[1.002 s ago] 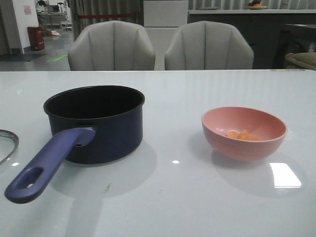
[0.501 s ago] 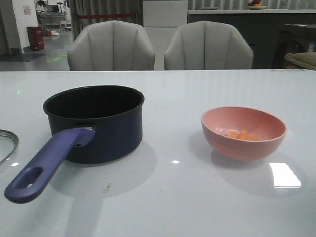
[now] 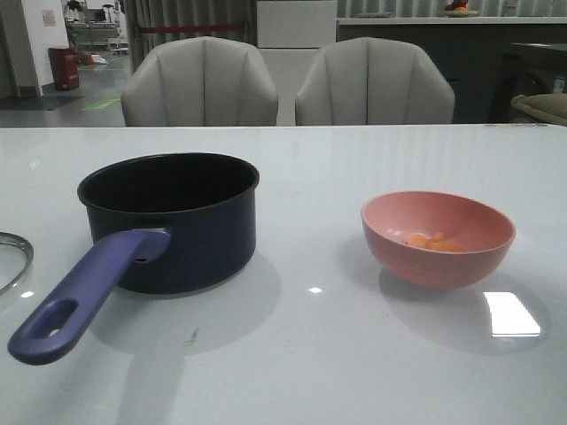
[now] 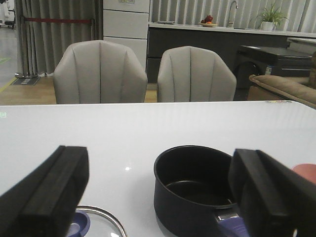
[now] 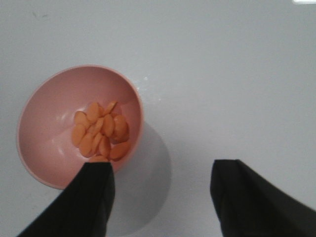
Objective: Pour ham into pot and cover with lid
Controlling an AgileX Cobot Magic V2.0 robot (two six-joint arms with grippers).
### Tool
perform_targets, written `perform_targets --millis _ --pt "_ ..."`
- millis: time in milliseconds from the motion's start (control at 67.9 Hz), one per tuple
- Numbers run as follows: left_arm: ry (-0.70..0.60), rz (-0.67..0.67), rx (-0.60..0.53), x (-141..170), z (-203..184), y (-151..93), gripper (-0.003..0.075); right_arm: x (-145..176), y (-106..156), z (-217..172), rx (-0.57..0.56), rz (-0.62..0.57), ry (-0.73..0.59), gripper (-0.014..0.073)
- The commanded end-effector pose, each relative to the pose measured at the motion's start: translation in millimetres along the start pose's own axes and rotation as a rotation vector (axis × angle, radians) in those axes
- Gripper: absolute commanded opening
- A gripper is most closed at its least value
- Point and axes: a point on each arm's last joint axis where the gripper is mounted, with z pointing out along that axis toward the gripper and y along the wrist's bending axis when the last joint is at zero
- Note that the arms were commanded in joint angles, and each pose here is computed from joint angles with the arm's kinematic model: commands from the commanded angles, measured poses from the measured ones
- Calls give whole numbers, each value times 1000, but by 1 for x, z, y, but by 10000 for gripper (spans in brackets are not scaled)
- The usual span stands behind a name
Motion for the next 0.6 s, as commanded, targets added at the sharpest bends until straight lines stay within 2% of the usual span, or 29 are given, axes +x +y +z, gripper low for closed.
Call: perform_targets --millis 0,236,457,545,589 --pt "-94 -10 12 -15 -1 -1 603 -23 12 20 -34 16 -30 529" --pt "-94 -10 12 -15 -1 -1 603 -32 12 82 -11 17 96 529" --pt "-94 -10 12 -15 -1 -1 603 -33 10 121 5 23 167 524" --pt "-94 -10 12 -15 -1 -1 603 -32 10 132 7 25 195 474" --pt "-94 -10 12 -15 -1 -1 603 -33 10 137 7 25 211 405"
